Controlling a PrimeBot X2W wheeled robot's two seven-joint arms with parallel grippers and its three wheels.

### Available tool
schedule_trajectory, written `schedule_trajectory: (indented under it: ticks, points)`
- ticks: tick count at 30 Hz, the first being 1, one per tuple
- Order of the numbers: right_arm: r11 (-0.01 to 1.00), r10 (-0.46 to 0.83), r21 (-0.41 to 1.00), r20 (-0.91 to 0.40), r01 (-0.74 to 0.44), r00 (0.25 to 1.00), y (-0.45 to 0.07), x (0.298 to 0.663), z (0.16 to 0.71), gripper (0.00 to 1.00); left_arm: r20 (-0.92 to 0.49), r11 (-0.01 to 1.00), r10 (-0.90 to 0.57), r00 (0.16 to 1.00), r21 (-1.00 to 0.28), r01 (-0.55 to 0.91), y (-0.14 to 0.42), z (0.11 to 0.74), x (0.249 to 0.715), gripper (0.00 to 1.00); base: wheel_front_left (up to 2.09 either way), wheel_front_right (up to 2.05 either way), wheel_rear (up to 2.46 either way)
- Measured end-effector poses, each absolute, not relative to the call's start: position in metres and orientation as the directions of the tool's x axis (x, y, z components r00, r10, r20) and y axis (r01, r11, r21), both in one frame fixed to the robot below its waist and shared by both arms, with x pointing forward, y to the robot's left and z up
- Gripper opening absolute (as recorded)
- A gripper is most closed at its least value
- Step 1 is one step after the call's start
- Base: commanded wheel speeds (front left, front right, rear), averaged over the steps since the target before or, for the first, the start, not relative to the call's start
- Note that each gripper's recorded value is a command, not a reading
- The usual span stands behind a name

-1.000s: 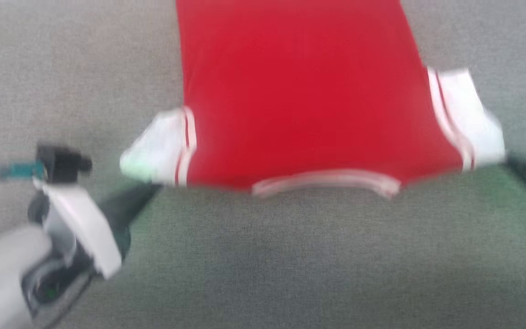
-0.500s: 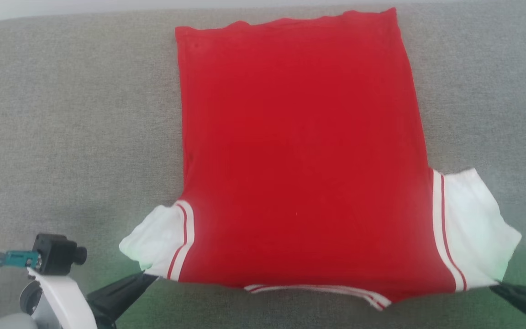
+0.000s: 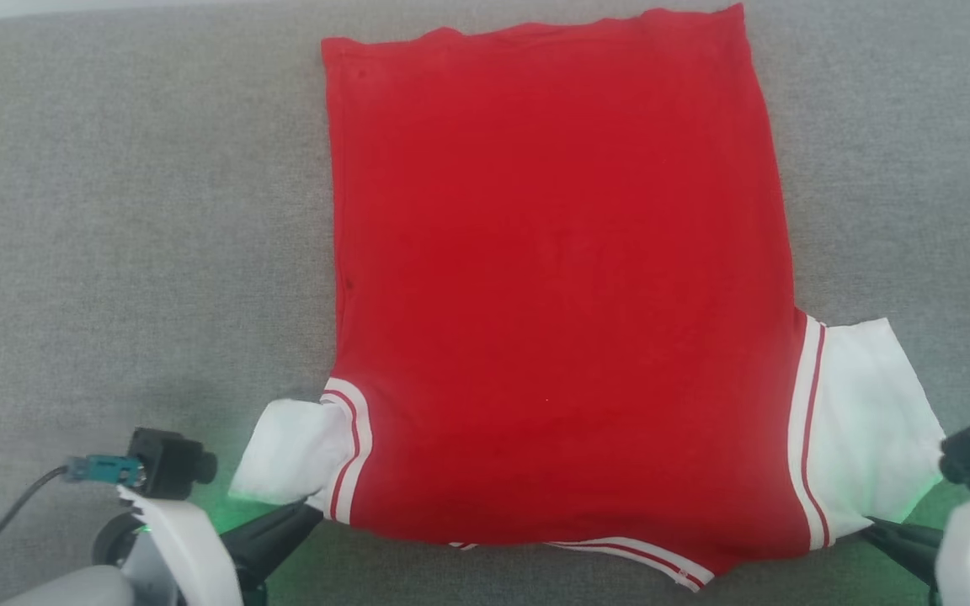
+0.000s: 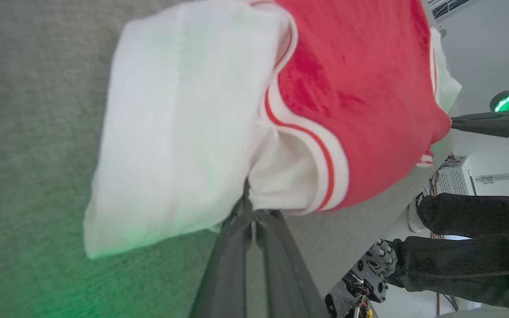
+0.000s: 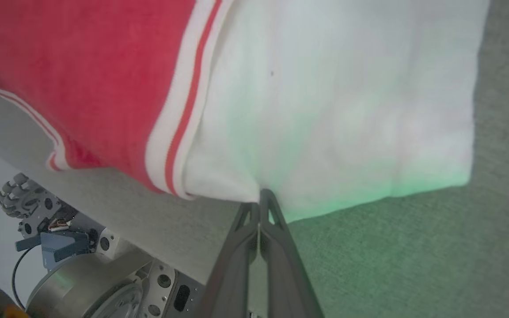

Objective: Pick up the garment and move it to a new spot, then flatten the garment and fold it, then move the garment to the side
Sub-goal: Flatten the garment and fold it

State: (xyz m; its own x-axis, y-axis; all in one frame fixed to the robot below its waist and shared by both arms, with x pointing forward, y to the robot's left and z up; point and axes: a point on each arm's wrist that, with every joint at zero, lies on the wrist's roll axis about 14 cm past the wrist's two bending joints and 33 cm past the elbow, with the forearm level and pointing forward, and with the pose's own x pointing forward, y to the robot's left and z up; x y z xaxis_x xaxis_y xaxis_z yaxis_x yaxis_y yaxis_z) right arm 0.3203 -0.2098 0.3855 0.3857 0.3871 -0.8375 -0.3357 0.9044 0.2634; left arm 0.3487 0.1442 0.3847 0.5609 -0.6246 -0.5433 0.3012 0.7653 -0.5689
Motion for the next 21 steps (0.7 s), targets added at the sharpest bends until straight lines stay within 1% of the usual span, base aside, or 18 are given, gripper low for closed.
schedule_trajectory:
  ticks: [6, 10, 11, 12, 13, 14, 15, 18, 21]
  points:
    - [0.910, 0.354, 0.238, -0.872, -0.340, 0.337, -0.206, 0.322, 0.361, 0.00, -0.582, 0.788, -0.601, 0.548, -0.544, 0.286, 0.145, 0.362, 0.350, 0.00, 0.00, 0.00, 0.00]
    - [0.905, 0.347, 0.223, -0.879, -0.361, 0.328, -0.203, 0.324, 0.355, 0.00, -0.587, 0.791, -0.598, 0.546, -0.542, 0.284, 0.143, 0.356, 0.351, 0.00, 0.00, 0.00, 0.00]
    - [0.904, 0.348, 0.219, -0.876, -0.368, 0.333, -0.202, 0.324, 0.355, 0.27, -0.587, 0.791, -0.598, 0.545, -0.542, 0.284, 0.142, 0.356, 0.351, 0.00, 0.00, 0.00, 0.00]
    - [0.903, 0.344, 0.208, -0.874, -0.375, 0.343, -0.202, 0.326, 0.356, 0.27, -0.585, 0.791, -0.598, 0.548, -0.542, 0.285, 0.142, 0.355, 0.351, 0.00, 0.00, 0.00, 0.00]
    - [0.903, 0.342, 0.201, -0.871, -0.379, 0.354, -0.203, 0.327, 0.357, 0.47, -0.583, 0.789, -0.600, 0.548, -0.543, 0.287, 0.141, 0.355, 0.352, 0.00, 0.00, 0.00, 0.00]
    - [0.904, 0.342, 0.197, -0.867, -0.380, 0.364, -0.203, 0.328, 0.359, 0.94, -0.580, 0.788, -0.601, 0.550, -0.543, 0.289, 0.140, 0.356, 0.352, 0.00, 0.00, 0.00, 0.00]
    - [0.903, 0.340, 0.188, -0.863, -0.386, 0.374, -0.204, 0.329, 0.362, 1.00, -0.577, 0.787, -0.603, 0.552, -0.544, 0.292, 0.140, 0.356, 0.352, 0.00, 0.00, 0.00, 0.00]
    - [0.899, 0.362, 0.190, -0.830, -0.395, 0.424, -0.200, 0.338, 0.378, 1.00, -0.564, 0.783, -0.607, 0.560, -0.544, 0.301, 0.138, 0.358, 0.354, 0.00, 0.00, 0.00, 0.00]
    - [0.900, 0.356, 0.161, -0.808, -0.404, 0.470, -0.208, 0.351, 0.400, 1.00, -0.552, 0.778, -0.612, 0.566, -0.546, 0.309, 0.136, 0.360, 0.354, 0.00, 0.00, 0.00, 0.00]
